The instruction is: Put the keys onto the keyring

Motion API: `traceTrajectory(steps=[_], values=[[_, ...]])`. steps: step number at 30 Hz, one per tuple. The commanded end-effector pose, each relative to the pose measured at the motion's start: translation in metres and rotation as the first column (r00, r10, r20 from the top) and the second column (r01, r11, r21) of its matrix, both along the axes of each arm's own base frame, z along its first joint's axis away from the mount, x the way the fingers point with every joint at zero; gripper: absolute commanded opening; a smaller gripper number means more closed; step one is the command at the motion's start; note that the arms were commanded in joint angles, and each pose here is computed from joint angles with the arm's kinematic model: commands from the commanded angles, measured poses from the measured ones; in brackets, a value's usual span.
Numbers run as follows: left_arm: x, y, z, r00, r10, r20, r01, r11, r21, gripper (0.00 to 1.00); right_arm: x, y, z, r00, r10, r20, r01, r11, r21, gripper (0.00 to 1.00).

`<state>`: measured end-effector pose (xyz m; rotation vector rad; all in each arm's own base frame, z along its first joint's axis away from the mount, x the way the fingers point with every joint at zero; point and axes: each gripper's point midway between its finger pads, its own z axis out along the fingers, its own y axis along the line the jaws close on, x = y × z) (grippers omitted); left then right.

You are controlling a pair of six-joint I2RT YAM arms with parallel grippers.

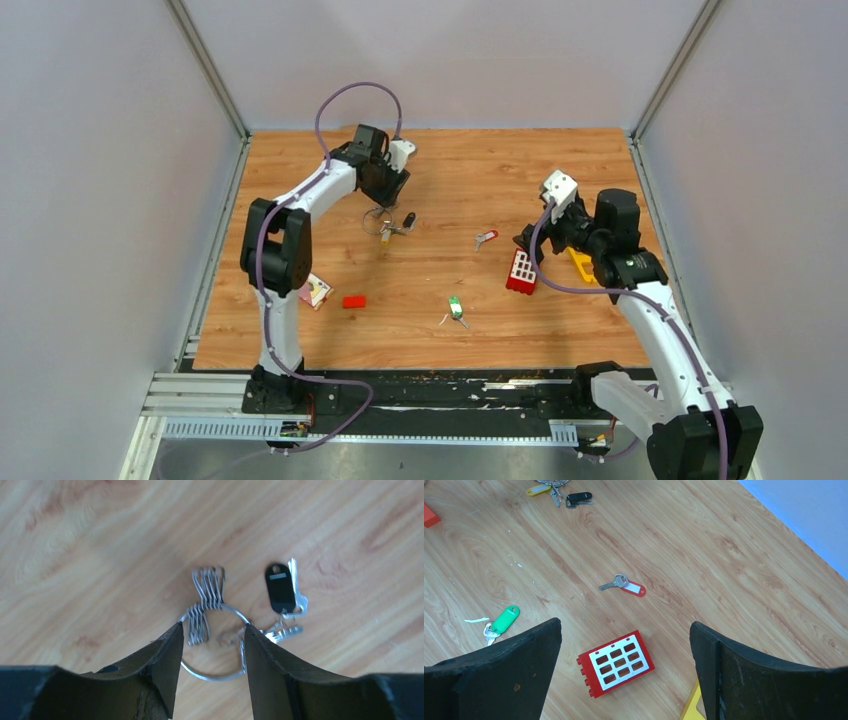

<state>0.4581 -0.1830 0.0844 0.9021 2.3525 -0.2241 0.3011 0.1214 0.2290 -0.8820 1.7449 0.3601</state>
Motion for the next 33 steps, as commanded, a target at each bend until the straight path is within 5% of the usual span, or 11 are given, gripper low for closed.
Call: traceTrajectory(steps=[1, 8, 15, 21, 28, 33], values=[[0.018, -0.007, -0.005, 0.999, 0.004, -0.043, -0.003, 1.0, 0.021, 0.55, 0.0, 0.004, -0.002, 0.999, 0.036, 0.012, -0.036, 0.999, -0.017, 1.0], [0.04, -0.011, -0.03, 0.996, 0.042, -0.083, -0.039, 0.998, 0.043, 0.47, 0.0, 0.005, -0.009, 0.999, 0.046, -0.007, -0.046, 0.999, -0.029, 1.0], [0.026, -0.02, -0.053, 0.985, 0.024, -0.171, -0.024, 1.0, 0.001, 0.42, 0.0, 0.007, -0.018, 0.998, 0.06, -0.026, -0.061, 0.997, -0.045, 1.0], [0.01, -0.027, -0.052, 0.978, -0.025, -0.209, 0.016, 0.999, -0.047, 0.22, -0.001, 0.011, -0.022, 0.996, 0.075, -0.042, -0.077, 0.996, -0.053, 1.0], [-0.041, -0.037, -0.041, 0.945, -0.189, -0.268, 0.151, 0.976, -0.155, 0.12, -0.001, 0.012, -0.025, 0.995, 0.081, -0.05, -0.084, 0.995, -0.061, 1.0], [-0.1, -0.03, -0.053, 0.888, -0.322, -0.329, 0.297, 0.947, -0.125, 0.11, -0.001, 0.014, -0.03, 0.994, 0.09, -0.063, -0.094, 0.993, -0.07, 1.0]])
